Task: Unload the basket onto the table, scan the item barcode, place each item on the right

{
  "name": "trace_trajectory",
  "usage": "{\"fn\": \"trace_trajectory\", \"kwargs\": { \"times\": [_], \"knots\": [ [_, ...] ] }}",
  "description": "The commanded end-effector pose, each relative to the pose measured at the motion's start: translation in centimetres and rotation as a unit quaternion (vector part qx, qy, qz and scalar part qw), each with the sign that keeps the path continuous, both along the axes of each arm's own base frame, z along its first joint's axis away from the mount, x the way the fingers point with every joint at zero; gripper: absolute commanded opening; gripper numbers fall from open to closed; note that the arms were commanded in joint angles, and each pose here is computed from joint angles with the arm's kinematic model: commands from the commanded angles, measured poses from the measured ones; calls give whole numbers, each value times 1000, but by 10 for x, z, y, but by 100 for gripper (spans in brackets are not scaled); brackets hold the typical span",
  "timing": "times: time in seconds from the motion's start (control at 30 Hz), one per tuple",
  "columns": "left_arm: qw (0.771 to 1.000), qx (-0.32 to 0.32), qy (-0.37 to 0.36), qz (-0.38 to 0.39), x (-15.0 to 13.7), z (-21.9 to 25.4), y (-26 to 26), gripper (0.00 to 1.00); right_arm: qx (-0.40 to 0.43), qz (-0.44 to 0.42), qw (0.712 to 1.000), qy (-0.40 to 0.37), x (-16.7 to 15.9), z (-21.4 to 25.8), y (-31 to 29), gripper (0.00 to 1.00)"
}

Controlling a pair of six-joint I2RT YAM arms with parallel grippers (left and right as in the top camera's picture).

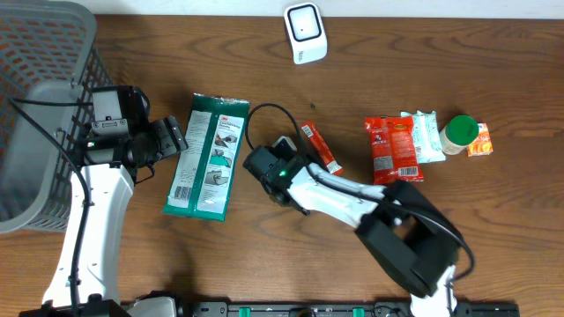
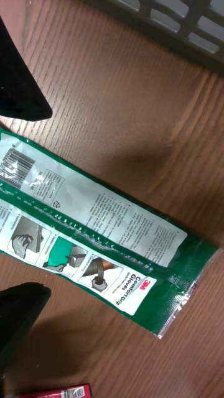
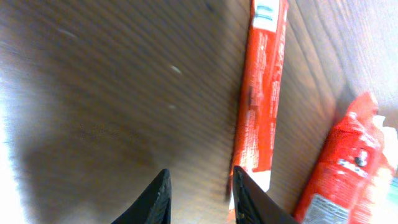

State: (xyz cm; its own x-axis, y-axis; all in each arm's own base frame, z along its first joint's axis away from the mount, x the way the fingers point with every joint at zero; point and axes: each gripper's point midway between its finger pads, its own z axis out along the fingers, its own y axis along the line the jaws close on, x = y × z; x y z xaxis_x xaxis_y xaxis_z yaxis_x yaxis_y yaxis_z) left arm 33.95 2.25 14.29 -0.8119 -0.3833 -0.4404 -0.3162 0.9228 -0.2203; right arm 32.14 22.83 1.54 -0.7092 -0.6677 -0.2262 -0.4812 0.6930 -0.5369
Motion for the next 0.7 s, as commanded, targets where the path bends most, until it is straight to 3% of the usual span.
{"fn": "trace_trajectory", "kwargs": {
  "times": [0.0, 0.13, 0.4, 0.67],
  "knots": [
    [1000, 9, -1, -6, 1, 1, 2, 84, 118, -4, 993, 20, -2, 35, 21, 29],
    [1000, 9, -1, -6, 1, 1, 2, 84, 202, -12, 978, 48, -2, 64, 21, 29],
    [1000, 9, -1, -6, 1, 1, 2, 84, 194, -50, 973, 113, -3, 50, -20, 27],
    [1000, 9, -1, -6, 1, 1, 2, 84, 344, -109, 913, 190, 17, 47, -43, 24]
  ]
}}
